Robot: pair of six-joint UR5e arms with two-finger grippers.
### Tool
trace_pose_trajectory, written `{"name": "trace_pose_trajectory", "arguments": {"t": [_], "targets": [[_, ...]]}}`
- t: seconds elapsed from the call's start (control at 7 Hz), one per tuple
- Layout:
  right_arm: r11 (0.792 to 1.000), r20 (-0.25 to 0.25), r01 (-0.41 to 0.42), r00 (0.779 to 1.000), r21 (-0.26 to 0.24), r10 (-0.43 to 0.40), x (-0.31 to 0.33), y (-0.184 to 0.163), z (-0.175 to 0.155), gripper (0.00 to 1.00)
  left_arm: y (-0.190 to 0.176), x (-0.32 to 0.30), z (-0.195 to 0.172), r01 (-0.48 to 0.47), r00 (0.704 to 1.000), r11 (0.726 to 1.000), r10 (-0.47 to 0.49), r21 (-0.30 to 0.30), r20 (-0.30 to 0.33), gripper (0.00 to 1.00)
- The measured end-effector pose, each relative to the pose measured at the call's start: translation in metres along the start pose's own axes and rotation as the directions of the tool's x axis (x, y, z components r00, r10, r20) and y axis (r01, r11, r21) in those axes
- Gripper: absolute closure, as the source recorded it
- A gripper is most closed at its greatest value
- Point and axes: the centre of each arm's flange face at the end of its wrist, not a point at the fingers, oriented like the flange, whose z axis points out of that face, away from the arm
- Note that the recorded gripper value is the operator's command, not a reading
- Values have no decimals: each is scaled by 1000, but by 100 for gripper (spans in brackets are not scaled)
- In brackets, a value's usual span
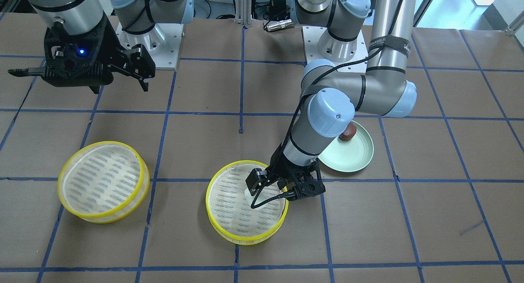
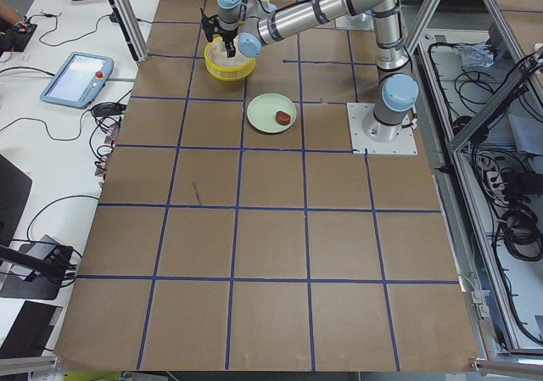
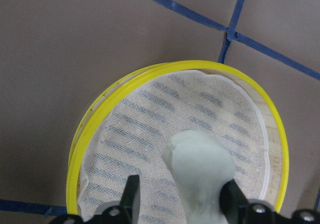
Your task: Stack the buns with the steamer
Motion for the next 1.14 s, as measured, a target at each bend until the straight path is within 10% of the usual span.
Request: {"name": "trace_pose_trajectory", "arguments": {"t": [0.57,0.86,1.14], "targets": [[996,21,-88,996,19,88,59,-23,17,0,4,-17,-14,-70,994,997,71,-25,81,0],[991,26,-127,992,32,126,125,-67,73,0,0,-90,-57,-231,902,953,285,-197,323,0],[996,23,-82,996,17,82,173,-96,151,0,3,-175,-69,-271,812,868,438,-416,386,0]]}}
